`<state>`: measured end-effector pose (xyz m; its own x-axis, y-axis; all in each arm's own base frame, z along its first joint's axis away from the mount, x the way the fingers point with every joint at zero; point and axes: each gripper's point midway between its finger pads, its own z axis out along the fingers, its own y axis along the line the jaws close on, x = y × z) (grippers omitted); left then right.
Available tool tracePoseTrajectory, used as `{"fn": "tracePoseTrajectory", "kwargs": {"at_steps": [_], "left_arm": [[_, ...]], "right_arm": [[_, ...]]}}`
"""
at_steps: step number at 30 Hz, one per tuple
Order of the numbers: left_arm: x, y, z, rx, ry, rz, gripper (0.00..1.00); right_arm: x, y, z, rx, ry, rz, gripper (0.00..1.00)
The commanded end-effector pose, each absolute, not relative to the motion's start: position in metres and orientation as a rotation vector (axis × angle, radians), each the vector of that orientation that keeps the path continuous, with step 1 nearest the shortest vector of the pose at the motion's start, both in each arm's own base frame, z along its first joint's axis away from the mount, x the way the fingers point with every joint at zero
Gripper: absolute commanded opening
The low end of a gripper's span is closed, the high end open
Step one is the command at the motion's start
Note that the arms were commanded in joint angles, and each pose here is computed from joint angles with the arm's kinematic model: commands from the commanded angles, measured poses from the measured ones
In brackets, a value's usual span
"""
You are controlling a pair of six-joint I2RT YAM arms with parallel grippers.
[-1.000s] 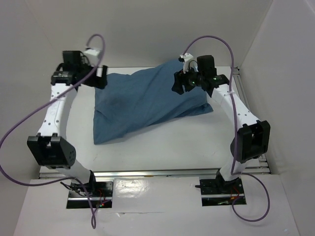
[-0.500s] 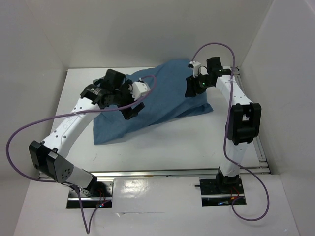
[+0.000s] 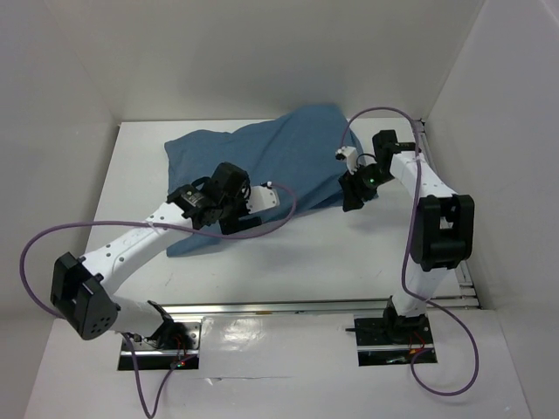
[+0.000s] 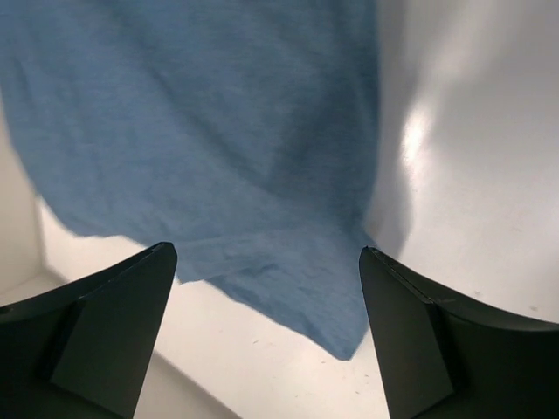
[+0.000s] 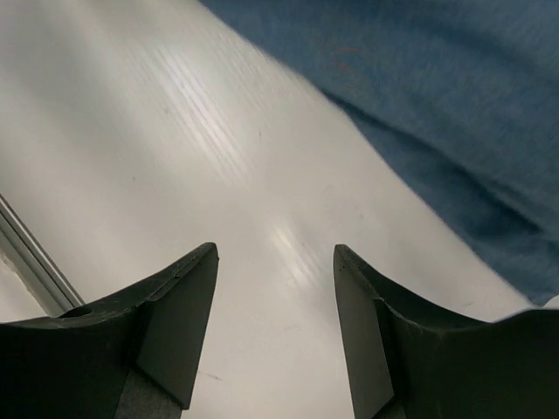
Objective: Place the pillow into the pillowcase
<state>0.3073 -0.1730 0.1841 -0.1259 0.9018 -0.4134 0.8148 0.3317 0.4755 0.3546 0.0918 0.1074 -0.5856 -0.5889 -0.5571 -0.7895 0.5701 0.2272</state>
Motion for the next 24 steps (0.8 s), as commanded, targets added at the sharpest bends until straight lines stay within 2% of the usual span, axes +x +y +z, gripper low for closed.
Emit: {"fn": "tracePoseTrajectory", "kwargs": {"at_steps": [1, 10, 24], "left_arm": [[0.322, -0.155, 0.201, 1.353, 1.901, 0.430, 1.00], [0.269, -0.099, 0.158, 1.362, 1.983, 0.592, 1.00], [0.257, -0.085, 0.188, 1.265, 1.923, 0.514, 1.00]], "right_arm": [[0.361, 0.063, 0.109, -1.071, 2.403, 0.434, 0.63], [0.368, 0.013, 0.082, -0.850, 2.548, 0.327, 0.64], [0.419, -0.009, 0.058, -0.544, 2.543, 0.223, 0.64]]}}
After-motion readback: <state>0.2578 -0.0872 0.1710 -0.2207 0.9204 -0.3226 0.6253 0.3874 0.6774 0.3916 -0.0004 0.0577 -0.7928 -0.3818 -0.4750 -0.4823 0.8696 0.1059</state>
